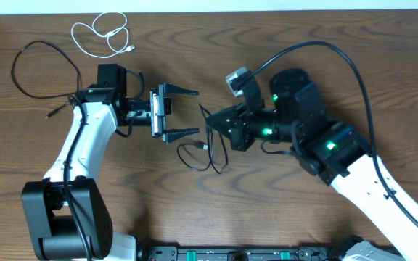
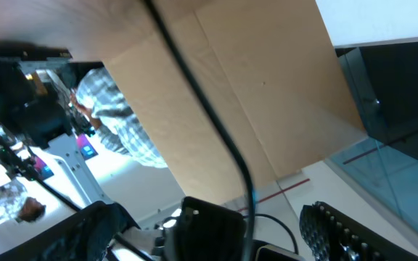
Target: Untangle cables
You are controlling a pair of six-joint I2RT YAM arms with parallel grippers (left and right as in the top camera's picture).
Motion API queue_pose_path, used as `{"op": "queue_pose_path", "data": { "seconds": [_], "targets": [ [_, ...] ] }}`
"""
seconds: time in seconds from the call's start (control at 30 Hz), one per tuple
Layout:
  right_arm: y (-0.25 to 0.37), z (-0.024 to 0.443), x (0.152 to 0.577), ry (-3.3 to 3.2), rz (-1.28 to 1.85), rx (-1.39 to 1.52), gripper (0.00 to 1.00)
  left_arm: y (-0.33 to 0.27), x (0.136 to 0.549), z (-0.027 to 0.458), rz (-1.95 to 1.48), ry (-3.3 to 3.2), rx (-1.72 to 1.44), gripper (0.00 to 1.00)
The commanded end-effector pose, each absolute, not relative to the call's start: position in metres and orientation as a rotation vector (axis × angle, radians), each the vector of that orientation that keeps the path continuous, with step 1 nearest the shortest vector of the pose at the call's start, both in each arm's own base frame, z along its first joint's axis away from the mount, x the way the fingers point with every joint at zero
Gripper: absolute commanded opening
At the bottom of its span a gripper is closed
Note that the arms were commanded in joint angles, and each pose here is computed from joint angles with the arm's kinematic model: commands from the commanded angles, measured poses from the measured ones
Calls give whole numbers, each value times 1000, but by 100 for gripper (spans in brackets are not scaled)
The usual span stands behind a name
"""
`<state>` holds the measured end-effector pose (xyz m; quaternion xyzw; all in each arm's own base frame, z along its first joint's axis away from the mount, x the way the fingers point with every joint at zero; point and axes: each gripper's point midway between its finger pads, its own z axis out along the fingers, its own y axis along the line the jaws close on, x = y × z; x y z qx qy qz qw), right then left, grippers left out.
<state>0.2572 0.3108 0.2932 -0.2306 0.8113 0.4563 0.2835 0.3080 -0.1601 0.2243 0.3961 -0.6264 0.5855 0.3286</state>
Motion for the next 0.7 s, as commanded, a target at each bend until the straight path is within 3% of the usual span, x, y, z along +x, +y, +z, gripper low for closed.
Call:
{"op": "queue_pose_path", "data": {
  "seconds": [0.0,0.07,0.17,0.27,0.4,0.67],
  "targets": [
    [320,292,258,2173,1185,-583,1,-162,306,233,1532,-1573,1026,84],
    [324,291,258,2166,1180,-588,1,-162,306,233,1532,-1573,1026,81],
    [331,284,259,2185,1187,-582,1,-162,306,233,1532,-1573,1026,62],
    [340,269,258,2241,1203,-579,1,-162,306,233,1522,-1562,1036,58],
    [344,270,258,2225,1212,-588,1,-162,306,233,1522,-1563,1037,40],
    [340,264,261,2250,1173,-566,1,-162,306,233,1521,-1563,1037,37]
  ]
}}
